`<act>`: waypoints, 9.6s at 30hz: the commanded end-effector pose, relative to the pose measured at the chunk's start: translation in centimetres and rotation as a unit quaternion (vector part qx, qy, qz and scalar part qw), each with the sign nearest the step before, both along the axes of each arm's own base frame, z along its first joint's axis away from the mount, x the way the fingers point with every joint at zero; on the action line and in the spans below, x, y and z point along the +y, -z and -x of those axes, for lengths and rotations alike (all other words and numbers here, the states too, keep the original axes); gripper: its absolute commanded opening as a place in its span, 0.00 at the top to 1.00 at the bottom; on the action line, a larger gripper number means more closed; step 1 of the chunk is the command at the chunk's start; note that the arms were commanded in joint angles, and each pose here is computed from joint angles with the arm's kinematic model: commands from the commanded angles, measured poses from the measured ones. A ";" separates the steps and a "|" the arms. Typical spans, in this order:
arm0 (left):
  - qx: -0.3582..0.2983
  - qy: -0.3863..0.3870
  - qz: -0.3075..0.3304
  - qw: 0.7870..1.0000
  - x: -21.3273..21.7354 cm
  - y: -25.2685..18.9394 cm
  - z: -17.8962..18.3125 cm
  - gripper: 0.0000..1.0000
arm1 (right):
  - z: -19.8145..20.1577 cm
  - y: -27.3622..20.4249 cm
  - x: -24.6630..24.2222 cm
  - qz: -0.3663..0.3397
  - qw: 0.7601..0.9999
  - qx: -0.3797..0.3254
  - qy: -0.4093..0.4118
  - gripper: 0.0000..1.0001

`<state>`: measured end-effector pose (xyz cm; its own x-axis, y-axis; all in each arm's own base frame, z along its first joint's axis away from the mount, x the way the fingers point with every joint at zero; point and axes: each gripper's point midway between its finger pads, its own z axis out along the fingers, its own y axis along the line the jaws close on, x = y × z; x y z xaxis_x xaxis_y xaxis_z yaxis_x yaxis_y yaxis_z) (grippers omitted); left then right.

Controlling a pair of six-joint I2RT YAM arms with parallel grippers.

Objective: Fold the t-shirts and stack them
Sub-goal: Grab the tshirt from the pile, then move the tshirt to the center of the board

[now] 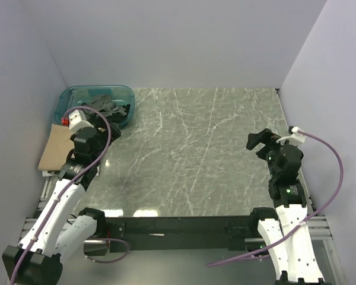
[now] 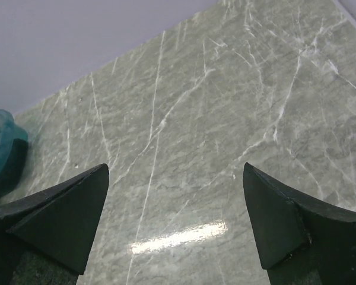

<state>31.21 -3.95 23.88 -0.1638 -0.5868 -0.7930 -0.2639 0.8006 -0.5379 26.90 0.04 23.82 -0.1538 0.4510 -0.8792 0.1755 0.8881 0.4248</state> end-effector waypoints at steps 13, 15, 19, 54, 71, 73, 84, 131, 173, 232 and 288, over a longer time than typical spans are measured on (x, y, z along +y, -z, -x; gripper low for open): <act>0.150 -0.116 -0.074 0.979 3.8 2.8 -9.4 0.01 | -0.3 -0.8 0.5 -0.004 0.999 -0.040 -0.014 0.00; 0.173 -0.121 -0.079 0.974 4.2 3.5 -11.1 0.01 | -0.4 -0.5 0.4 -0.004 1.000 -0.028 -0.014 0.00; 0.200 -0.113 -0.100 0.968 4.2 4.3 -13.3 0.01 | -0.4 -0.2 0.4 0.000 1.000 -0.017 -0.014 0.00; 0.193 -0.145 -0.144 0.960 6.2 -0.4 -19.3 0.99 | -0.5 -0.2 0.8 -0.001 0.999 -0.023 -0.026 0.00; -0.164 -0.101 -0.142 0.971 5.5 -27.4 -14.1 0.99 | 0.2 -1.2 0.6 -0.001 0.999 -0.047 -0.017 0.00; -0.182 -0.105 -0.143 0.967 5.7 -28.8 -13.6 0.99 | 0.3 -1.2 0.6 -0.001 0.999 -0.049 -0.017 0.00; -0.274 -0.077 -0.137 0.949 4.5 -35.9 -11.9 0.99 | 0.1 -1.0 0.6 -0.001 0.999 -0.044 -0.017 0.00; -0.225 -0.119 -0.185 0.949 9.2 -30.1 -23.3 0.99 | -1.3 0.3 0.0 0.001 1.000 -0.016 -0.005 0.00; 0.197 -0.030 -0.071 0.977 4.4 7.8 -25.4 0.09 | -1.2 1.3 0.5 -0.004 1.000 -0.001 -0.014 0.00; -0.398 0.425 0.039 0.812 -16.8 -38.9 -0.4 0.99 | -0.8 0.6 0.5 -0.007 1.000 -0.018 -0.013 0.00; 0.197 0.222 -0.064 0.953 -17.0 14.1 -9.0 0.08 | 6.8 18.7 9.9 -0.053 0.927 0.363 -0.077 0.05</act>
<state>38.72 -19.45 10.11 -0.6587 -0.3276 -0.6774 -0.1080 0.9321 -0.3458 20.96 10.25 5.84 -0.7770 0.3899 -0.4942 0.2496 0.9116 0.3267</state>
